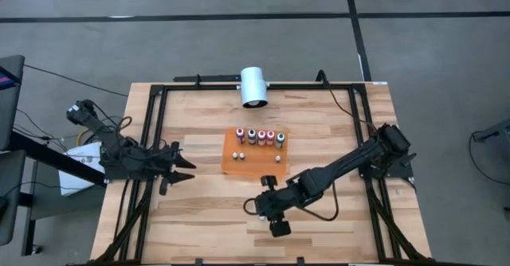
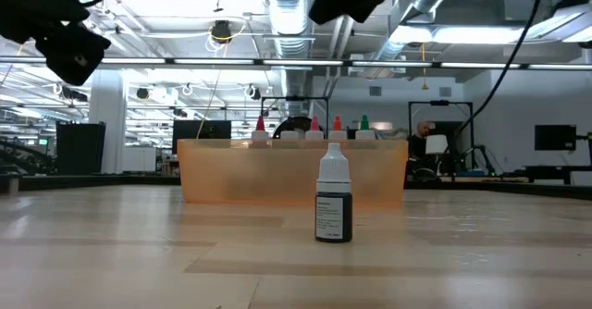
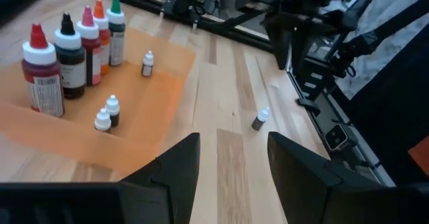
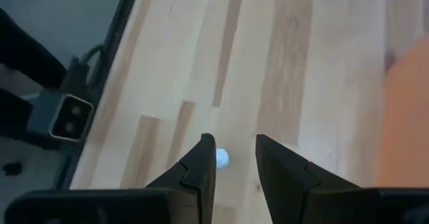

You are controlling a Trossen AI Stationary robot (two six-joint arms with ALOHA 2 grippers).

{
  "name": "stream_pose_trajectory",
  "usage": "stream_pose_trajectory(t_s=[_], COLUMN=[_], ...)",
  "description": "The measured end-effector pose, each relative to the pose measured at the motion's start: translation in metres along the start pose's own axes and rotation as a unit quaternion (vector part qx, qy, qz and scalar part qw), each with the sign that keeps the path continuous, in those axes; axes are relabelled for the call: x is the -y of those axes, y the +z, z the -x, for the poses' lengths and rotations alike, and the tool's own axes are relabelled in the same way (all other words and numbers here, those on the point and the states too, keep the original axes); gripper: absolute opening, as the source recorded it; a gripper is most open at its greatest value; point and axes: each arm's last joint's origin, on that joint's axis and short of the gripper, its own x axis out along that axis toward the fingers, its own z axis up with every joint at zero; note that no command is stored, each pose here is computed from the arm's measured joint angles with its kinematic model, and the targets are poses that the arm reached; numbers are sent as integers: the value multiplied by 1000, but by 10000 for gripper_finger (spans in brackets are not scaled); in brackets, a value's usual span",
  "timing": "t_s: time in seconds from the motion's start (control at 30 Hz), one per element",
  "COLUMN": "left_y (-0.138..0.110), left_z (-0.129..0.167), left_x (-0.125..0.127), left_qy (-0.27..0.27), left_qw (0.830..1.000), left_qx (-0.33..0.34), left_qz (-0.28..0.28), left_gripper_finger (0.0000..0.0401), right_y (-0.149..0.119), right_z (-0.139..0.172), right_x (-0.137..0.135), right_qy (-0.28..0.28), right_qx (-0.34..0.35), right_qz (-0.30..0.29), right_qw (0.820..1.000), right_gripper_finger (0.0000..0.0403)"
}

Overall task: Pick & Place food coloring
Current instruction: Put the small brown food coloring bottle into the orange bin

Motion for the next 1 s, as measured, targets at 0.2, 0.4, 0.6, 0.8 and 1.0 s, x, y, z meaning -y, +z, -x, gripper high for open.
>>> stream_pose_trajectory(t_s=[0.2,0.4,0.6,0.8,1.0], left_y=[-10,-12,-12,-8,-4], left_z=[-2,-6,-12,-18,-16], left_x=[-3,-5,-11,-19,-24], left_qy=[-16,-22,-1,19,19], left_qw=[1000,999,999,998,998], left_qx=[11,37,32,32,43], left_qz=[-8,-24,-37,-47,-44], left_gripper_finger=[167,167,167,167,167], right_y=[3,-2,-11,-15,-11], right_z=[-4,-4,-17,-31,-30], right_x=[-6,-2,-5,1,14], right_qy=[18,26,55,48,41], right_qx=[-8,-42,-86,-101,-91], right_qz=[-6,-61,-64,-70,-84], right_qw=[1000,997,993,991,991], right_gripper_finger=[95,95,95,95,95])
